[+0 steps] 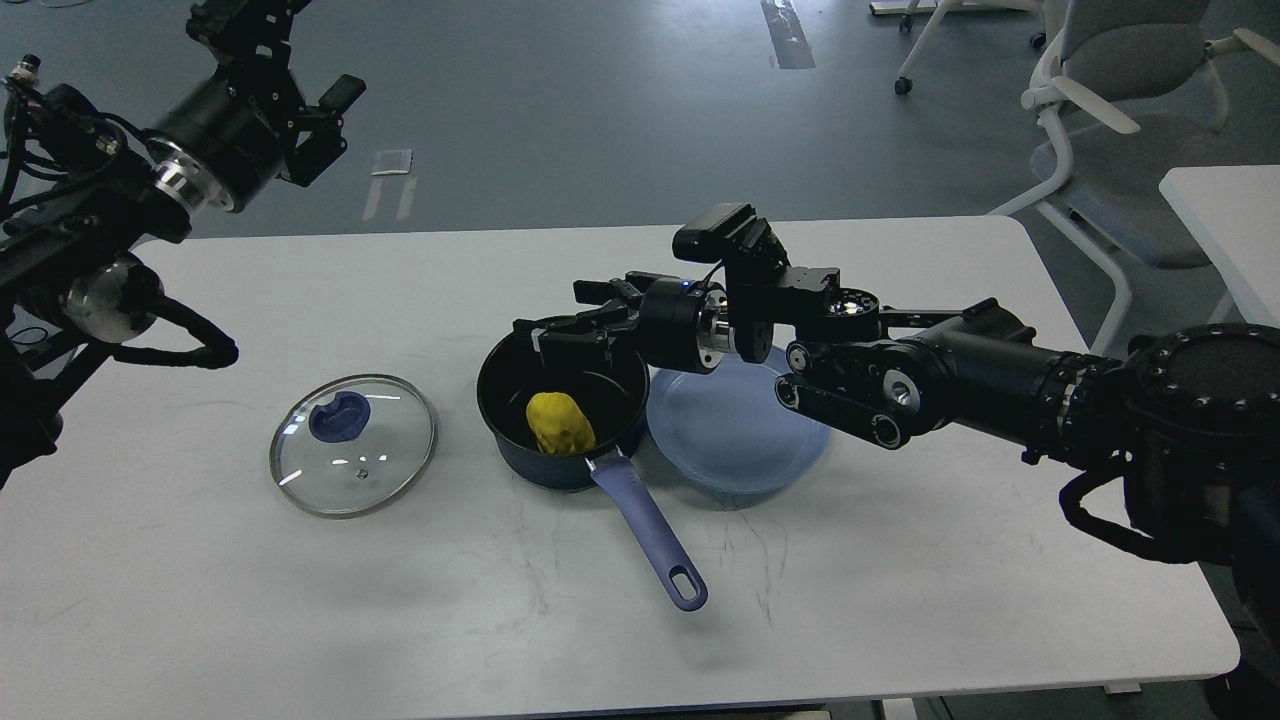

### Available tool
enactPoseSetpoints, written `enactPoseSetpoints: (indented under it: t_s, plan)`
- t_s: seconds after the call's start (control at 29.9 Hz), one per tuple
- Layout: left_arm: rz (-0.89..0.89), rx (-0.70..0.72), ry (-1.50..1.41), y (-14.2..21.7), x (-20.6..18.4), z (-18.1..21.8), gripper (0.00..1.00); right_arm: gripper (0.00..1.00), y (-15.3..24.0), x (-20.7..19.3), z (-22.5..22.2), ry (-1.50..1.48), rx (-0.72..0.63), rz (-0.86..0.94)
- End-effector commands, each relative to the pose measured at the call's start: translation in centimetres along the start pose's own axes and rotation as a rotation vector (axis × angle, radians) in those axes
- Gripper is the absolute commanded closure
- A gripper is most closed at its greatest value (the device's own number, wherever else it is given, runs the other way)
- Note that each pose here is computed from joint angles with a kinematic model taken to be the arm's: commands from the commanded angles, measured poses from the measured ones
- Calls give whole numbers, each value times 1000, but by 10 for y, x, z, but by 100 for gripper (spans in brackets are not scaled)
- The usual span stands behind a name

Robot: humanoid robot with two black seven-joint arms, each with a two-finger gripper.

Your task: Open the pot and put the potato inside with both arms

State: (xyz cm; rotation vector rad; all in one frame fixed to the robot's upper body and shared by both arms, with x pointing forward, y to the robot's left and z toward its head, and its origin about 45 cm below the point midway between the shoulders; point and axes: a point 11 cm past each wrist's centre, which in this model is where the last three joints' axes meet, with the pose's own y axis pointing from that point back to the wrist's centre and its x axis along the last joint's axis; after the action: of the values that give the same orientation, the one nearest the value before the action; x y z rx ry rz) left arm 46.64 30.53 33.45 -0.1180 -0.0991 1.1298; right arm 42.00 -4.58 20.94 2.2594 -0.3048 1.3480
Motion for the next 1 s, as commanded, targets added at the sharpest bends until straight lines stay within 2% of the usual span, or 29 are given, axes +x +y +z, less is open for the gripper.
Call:
enactPoseSetpoints:
  t_s: [0.0, 0.1, 0.27, 0.33, 0.43, 0.77, 0.97]
  plan:
    - [4, -5, 14, 0, 1, 0, 2, 0, 15, 36, 14, -98, -31, 123]
    - [3, -8, 28, 0, -2, -2, 2, 0, 32, 62, 24, -274, -50, 252]
    - [6, -4, 162, 2, -3, -9, 2, 0, 73, 115, 34, -886, 36, 533]
    - [-28, 19, 187, 3, -6, -10, 2, 0, 83, 130, 39, -1097, 60, 594]
    - [-29, 94, 194, 3, -5, -18, 2, 0, 97, 141, 53, -1290, 25, 634]
    - [46, 134, 372, 13, -7, -46, 2, 0, 103, 104, 79, -1475, -93, 633]
    - [55, 133, 416, 15, -11, -53, 2, 0, 103, 97, 81, -1511, -101, 631]
